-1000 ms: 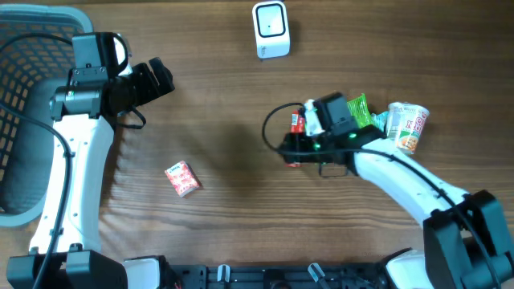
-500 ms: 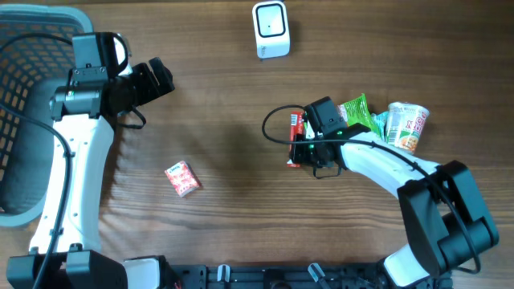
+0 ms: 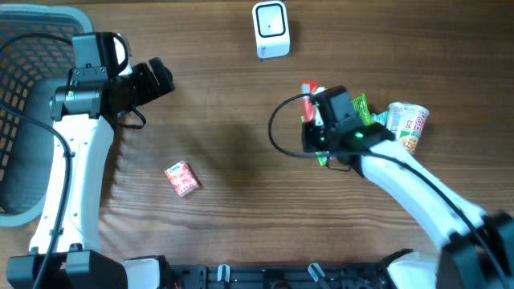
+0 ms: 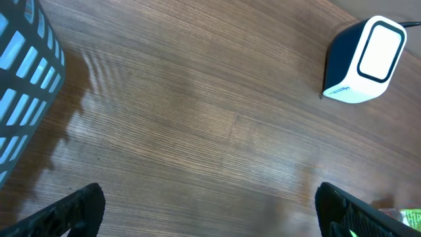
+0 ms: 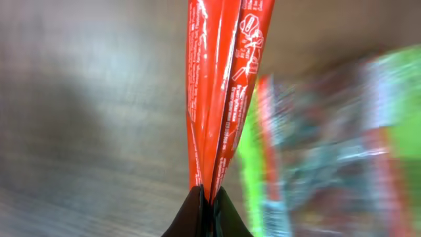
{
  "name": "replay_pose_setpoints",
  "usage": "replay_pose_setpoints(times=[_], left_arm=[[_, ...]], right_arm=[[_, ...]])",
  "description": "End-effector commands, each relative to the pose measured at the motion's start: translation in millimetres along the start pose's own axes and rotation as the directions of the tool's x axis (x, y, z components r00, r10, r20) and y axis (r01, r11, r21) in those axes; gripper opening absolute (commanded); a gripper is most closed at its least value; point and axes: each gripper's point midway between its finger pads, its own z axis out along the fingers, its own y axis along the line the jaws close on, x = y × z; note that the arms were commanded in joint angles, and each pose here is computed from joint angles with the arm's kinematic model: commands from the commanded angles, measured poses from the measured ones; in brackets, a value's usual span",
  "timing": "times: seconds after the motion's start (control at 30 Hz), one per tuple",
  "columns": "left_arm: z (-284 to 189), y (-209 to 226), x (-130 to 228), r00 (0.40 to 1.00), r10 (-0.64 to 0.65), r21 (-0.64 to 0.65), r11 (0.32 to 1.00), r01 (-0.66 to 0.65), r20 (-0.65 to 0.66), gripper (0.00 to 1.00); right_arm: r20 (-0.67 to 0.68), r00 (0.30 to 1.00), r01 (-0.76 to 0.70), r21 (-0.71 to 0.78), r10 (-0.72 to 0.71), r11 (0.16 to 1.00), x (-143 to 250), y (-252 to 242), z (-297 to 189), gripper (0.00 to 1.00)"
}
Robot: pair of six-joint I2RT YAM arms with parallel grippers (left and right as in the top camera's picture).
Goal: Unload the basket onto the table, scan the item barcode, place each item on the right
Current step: 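Raise the Nescafe stick up toward the white scanner, then hold the Nescafe stick barcode in front of the scanner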
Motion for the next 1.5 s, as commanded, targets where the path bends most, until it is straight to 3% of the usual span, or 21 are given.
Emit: replay_pose_setpoints(times=[0.0, 0.07, 0.17, 0.43, 0.6, 0.9, 1.1, 1.33, 1.47], left_arm=[[-4, 1, -5, 1.0, 0.009, 0.0, 1.0, -0.009, 0.018, 1.0], [-4, 1, -5, 1.0, 0.009, 0.0, 1.0, -0.009, 0.018, 1.0], [-4, 1, -5, 1.0, 0.009, 0.0, 1.0, -0.009, 0.018, 1.0], [-4, 1, -5, 1.0, 0.009, 0.0, 1.0, -0.009, 0.018, 1.0], [-4, 1, -5, 1.0, 0.009, 0.0, 1.0, -0.009, 0.018, 1.0], [-4, 1, -5, 1.0, 0.009, 0.0, 1.0, -0.009, 0.018, 1.0], [-4, 1, -5, 1.0, 0.009, 0.0, 1.0, -0.009, 0.018, 1.0], [-4, 1, -5, 1.0, 0.009, 0.0, 1.0, -0.009, 0.018, 1.0], [-4, 1, -5, 1.0, 0.009, 0.0, 1.0, -0.009, 0.018, 1.0]], right_arm=[[0.1, 0.977, 0.162, 0.236, -0.189, 0.958, -27, -29, -27, 0.04], [0.102, 0.951, 0.228, 0.402, -0.291, 0.887, -35, -44, -37, 0.04], [0.105, 0.89, 0.327, 0.532, -0.444, 0.781, -53, -40, -51, 0.04], [0.148, 0.81, 0.397, 0.573, -0.567, 0.717, -137, -9, -121, 0.04], [0.09, 0.749, 0.485, 0.601, -0.657, 0.635, -176, 6, -129, 0.04], [-0.182, 0.606, 0.574, 0.774, -0.774, 0.267, -220, 2, -60, 0.04], [-0.351, 0.592, 0.539, 0.842, -0.726, 0.033, -235, -6, -16, 0.04], [-0.599, 0.417, 0.664, 0.714, -0.683, -0.221, -215, -12, 76, 0.04], [-0.676, 0.346, 0.724, 0.634, -0.65, -0.274, -194, -30, 119, 0.04]])
